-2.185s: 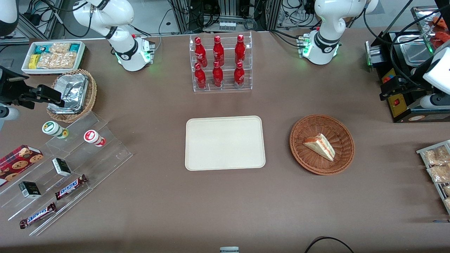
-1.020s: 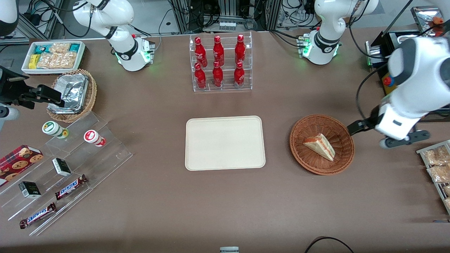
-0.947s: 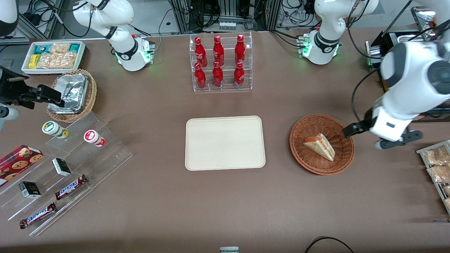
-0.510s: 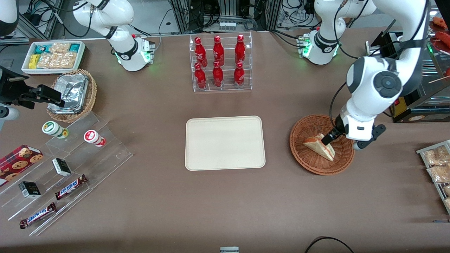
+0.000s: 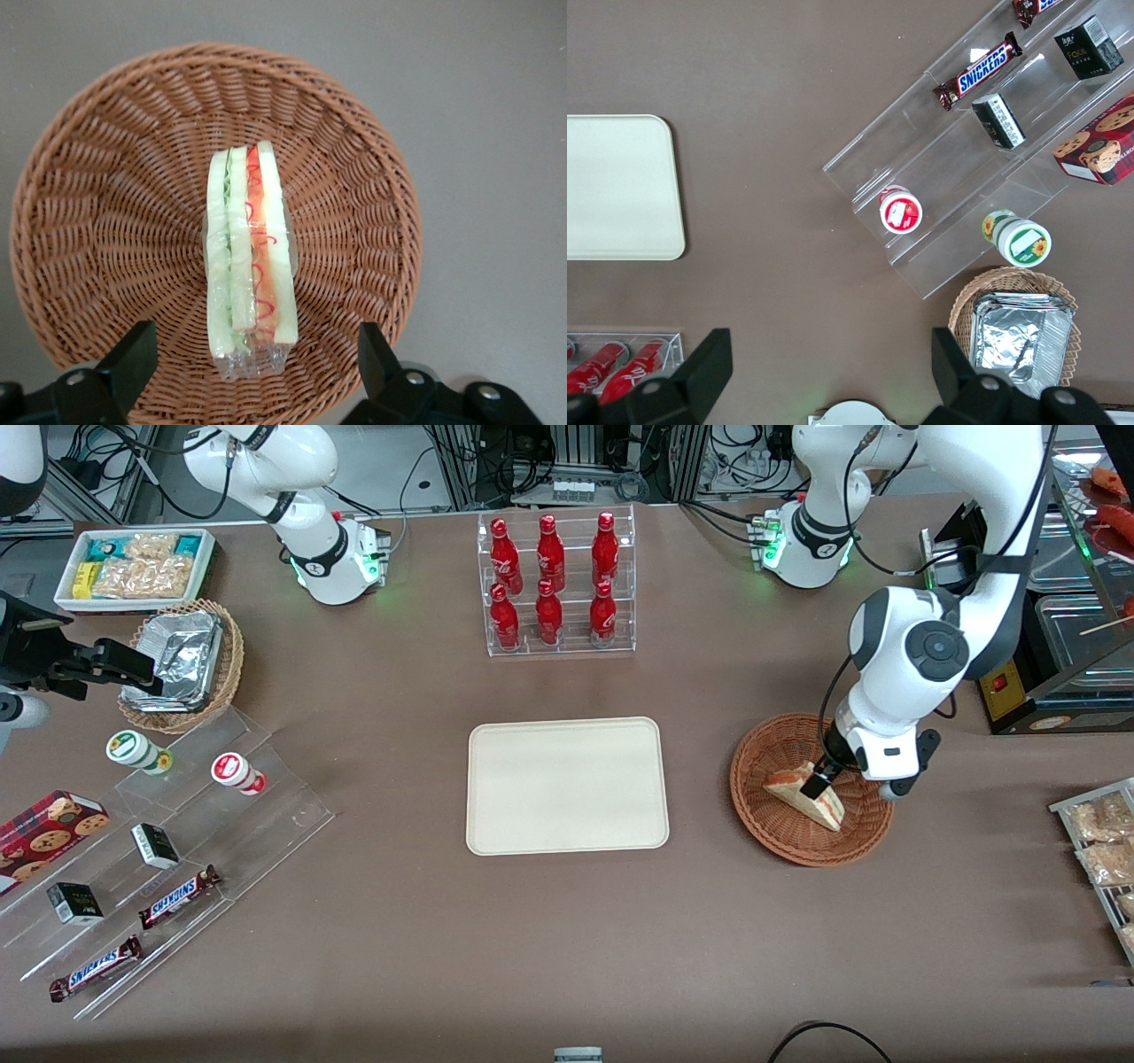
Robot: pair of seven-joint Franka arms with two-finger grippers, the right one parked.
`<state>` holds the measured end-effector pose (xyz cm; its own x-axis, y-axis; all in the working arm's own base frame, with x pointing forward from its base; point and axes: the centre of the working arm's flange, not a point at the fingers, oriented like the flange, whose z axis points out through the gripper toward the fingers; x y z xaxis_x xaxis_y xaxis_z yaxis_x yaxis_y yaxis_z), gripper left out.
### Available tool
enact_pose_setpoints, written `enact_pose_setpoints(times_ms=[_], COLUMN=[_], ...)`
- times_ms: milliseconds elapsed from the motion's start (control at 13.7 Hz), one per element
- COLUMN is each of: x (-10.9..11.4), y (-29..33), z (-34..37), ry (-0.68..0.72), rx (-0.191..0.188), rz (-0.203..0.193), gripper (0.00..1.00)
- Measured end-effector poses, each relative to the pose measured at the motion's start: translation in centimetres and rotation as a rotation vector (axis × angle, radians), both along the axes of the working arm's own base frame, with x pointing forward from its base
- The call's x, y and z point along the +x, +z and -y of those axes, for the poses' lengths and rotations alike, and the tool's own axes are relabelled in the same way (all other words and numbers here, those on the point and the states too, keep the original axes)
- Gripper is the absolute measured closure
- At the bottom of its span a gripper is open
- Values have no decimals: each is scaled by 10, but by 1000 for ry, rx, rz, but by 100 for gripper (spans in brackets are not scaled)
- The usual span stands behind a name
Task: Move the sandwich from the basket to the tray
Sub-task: 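Lower the left gripper and close it on the wrapped sandwich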
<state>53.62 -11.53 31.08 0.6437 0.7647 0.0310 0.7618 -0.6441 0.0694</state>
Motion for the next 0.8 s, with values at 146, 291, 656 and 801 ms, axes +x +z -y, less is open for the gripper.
enact_pose_setpoints(times_ms=[146, 291, 656, 801], x=[-2, -4, -2, -1], y=[-18, -31, -55, -60], z=[1, 0, 0, 0], ry=[10, 17, 53, 58], rx=[0, 2, -5, -5], rz=[-17, -40, -43, -46], gripper=[0, 0, 5, 27])
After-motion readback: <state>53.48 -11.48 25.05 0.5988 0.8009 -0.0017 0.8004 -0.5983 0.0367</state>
